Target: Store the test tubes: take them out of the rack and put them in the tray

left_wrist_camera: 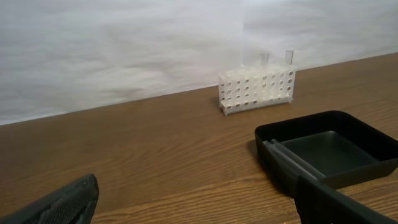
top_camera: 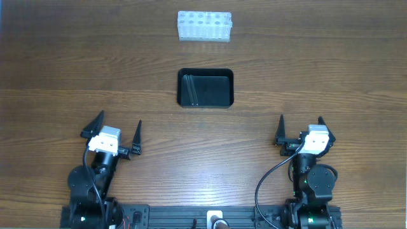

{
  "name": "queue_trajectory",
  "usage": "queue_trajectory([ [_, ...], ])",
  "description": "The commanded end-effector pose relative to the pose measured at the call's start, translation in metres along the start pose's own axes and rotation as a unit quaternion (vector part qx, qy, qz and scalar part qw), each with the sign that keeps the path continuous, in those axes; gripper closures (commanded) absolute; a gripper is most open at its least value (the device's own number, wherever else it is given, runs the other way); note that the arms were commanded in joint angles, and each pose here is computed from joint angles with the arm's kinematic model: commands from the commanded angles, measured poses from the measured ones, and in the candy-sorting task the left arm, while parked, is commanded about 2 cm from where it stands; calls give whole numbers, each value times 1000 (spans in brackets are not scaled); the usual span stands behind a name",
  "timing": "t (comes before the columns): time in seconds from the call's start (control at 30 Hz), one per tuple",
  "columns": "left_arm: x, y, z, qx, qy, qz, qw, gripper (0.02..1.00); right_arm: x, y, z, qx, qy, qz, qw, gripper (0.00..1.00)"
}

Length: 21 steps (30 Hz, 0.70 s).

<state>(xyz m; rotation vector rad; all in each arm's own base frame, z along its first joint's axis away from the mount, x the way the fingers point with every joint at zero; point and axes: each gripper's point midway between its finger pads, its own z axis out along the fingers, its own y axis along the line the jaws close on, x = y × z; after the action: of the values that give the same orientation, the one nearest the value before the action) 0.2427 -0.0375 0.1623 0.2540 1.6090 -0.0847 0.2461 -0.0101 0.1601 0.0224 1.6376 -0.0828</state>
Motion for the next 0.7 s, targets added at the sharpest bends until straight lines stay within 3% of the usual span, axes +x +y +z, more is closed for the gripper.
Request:
queue_trajectory([
  [0.03, 1, -1, 0, 3, 0, 5, 1000, 18, 2, -1, 0, 2, 0, -2, 1000, 9],
  [0.47, 1, -1, 0, 3, 0, 5, 1000, 18, -5, -5, 2, 13, -11, 1, 1000, 7],
  [0.57, 1, -1, 0, 3, 0, 5, 1000, 18, -13, -10, 7, 28, -23, 36, 999, 9],
  [0.7, 1, -1, 0, 3, 0, 5, 1000, 18, -35, -6, 17, 15, -40, 44, 998, 7],
])
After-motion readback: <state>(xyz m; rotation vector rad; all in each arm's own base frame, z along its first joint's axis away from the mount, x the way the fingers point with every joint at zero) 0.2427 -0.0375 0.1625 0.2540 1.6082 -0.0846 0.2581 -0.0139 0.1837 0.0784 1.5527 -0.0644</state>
